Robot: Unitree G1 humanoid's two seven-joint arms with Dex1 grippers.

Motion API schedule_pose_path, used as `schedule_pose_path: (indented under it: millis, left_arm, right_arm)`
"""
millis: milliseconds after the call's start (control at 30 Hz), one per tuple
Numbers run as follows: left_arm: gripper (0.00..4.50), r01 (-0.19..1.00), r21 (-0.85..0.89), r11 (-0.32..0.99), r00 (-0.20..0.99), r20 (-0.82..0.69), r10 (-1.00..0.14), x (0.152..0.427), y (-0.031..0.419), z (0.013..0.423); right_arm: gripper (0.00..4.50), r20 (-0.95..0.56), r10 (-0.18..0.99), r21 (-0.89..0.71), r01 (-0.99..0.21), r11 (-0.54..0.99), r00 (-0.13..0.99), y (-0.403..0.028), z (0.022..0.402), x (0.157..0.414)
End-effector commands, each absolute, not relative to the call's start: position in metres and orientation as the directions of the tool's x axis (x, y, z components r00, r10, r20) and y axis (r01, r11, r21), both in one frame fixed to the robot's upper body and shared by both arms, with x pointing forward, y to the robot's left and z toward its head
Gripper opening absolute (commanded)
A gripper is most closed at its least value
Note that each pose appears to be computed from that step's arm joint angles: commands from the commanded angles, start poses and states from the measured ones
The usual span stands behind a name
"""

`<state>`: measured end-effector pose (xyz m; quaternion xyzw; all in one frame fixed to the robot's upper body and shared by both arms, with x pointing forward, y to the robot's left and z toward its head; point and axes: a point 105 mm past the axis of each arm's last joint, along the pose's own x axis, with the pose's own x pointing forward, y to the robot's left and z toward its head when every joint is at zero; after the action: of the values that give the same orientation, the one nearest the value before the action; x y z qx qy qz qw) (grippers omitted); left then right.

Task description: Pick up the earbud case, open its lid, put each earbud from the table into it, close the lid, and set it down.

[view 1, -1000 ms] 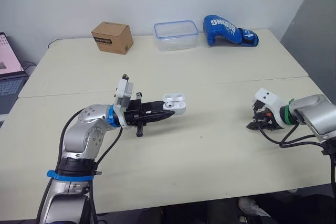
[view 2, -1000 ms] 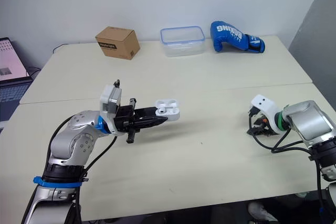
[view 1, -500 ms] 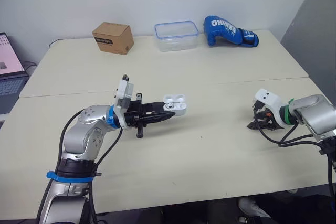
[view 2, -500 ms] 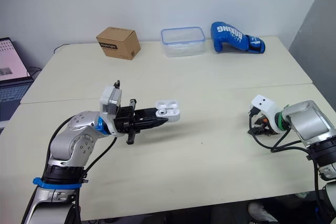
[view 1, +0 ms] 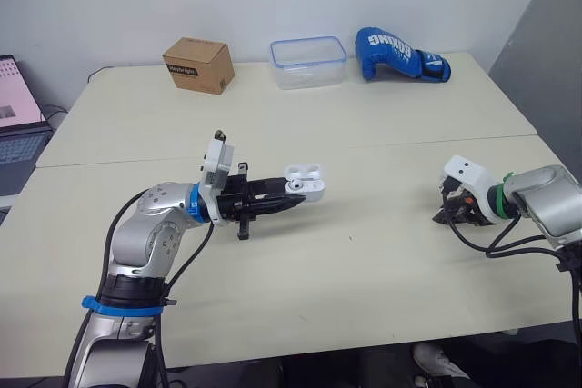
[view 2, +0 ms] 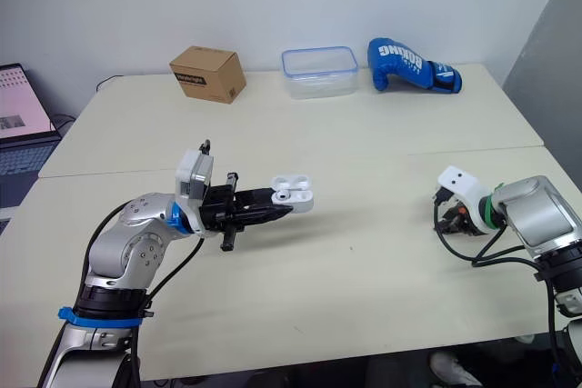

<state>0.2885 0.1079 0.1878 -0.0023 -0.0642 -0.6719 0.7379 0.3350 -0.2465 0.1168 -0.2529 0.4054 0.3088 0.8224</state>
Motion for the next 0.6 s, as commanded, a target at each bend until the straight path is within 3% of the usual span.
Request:
schedule_pose_path:
  millis: [33,167,300,600]
  left_arm:
    - [0.82,0.988,0.127,0.082,0.068,0.109,-0.992,0.285,0.105,0.197]
    - [0.82,0.988,0.130,0.082,0.068,0.111,-0.991,0.285,0.104,0.198]
    - [0.82,0.988,0.132,0.079,0.065,0.108,-0.992,0.285,0.104,0.197]
    - [0.82,0.987,0.143,0.075,0.061,0.101,-0.993,0.287,0.105,0.197]
  right_arm:
    - [1.42,-0.848,0.271,-0.155,-0.703,0.694,0.455,-0.254,0.110,0.329]
    - [0.34,-0.850,0.271,-0.154,-0.706,0.692,0.452,-0.254,0.109,0.328]
    - [0.34,-0.852,0.289,-0.178,-0.761,0.624,0.437,-0.252,0.114,0.324]
    - [0.34,-0.873,0.340,-0.259,-0.923,0.285,0.349,-0.221,0.146,0.314]
